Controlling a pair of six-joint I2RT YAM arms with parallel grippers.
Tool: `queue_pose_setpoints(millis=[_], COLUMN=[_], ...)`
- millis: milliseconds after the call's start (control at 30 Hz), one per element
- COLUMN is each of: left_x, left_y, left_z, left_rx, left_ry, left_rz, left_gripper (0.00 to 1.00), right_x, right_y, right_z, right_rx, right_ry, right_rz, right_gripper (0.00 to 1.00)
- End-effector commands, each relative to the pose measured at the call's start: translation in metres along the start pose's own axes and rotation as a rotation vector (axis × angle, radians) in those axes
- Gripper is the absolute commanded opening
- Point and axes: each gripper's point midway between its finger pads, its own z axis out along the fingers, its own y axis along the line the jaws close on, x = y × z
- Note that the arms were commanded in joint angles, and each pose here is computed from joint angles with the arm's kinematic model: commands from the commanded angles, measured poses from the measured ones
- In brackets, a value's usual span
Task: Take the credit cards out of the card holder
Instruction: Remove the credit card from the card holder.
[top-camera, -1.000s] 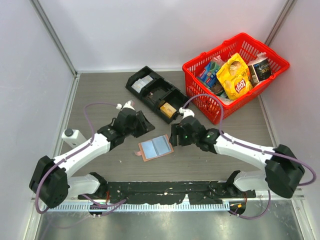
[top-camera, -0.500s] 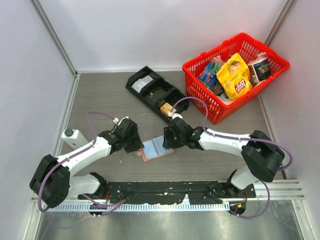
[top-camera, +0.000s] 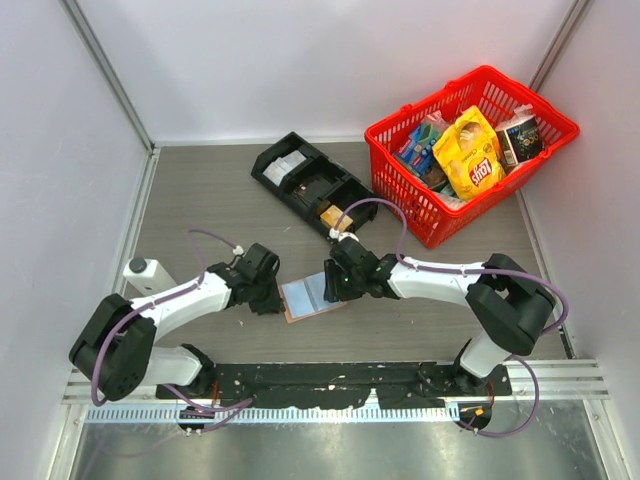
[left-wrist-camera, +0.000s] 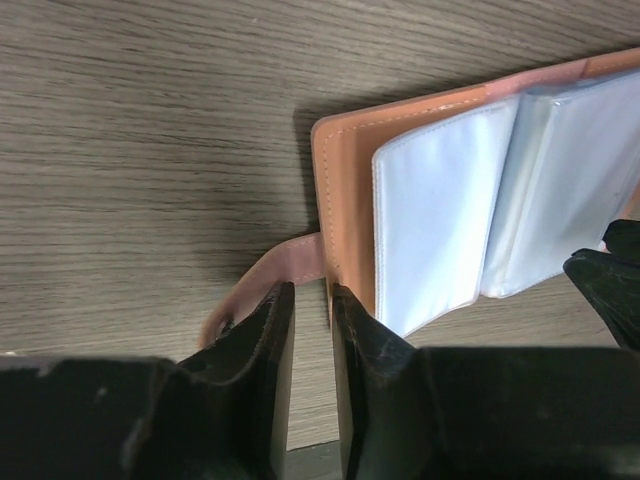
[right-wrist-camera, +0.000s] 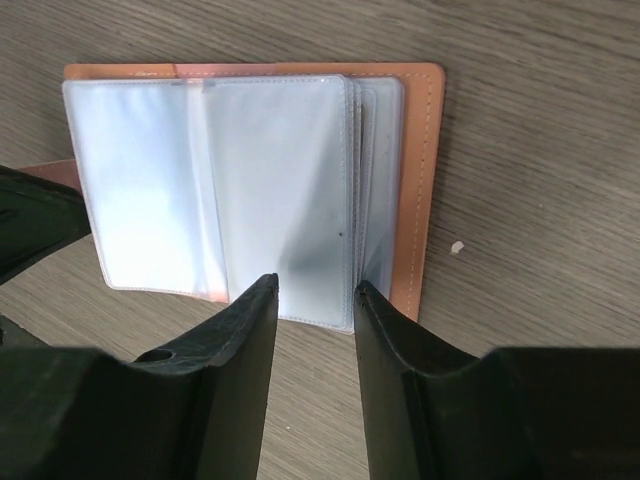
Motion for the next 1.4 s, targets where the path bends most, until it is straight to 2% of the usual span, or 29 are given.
queue_pose_setpoints(millis=[0, 167, 367, 1133, 1367], left_x=[0.001, 0.003, 0.005, 0.01, 0.013], left_y=[-0.013, -0.019, -0.021, -0.023, -0.027], left_z=[0.002, 0.002, 0.006, 0.011, 0.014], left_rx=[0.062, 0.095, 0.105, 0.111, 0.124], left_ry=[0.003, 0.011, 0.021, 0.043, 0.057], left_rz=[-0.005, -0.027, -0.039, -0.043, -0.041], left_gripper=[0.23, 0.2, 0.2, 0.18, 0.17], right_x=[-0.018, -0.03, -0.035, -0.018, -0.011], right_y=[0.024, 0.018, 0.017, 0.004, 0.015], right_z=[-0.005, -0.014, -0.018, -0.001, 0.004], right_rx=[-0.063, -0.011, 0.024, 0.089, 0.039], right_ry=[-0.041, -0.088, -0.11, -0.072, -0.044], right_rz=[-0.013, -0.024, -0.045, -0.068, -0.076], right_gripper=[0.41, 0.43, 0.52, 0.49, 0.41])
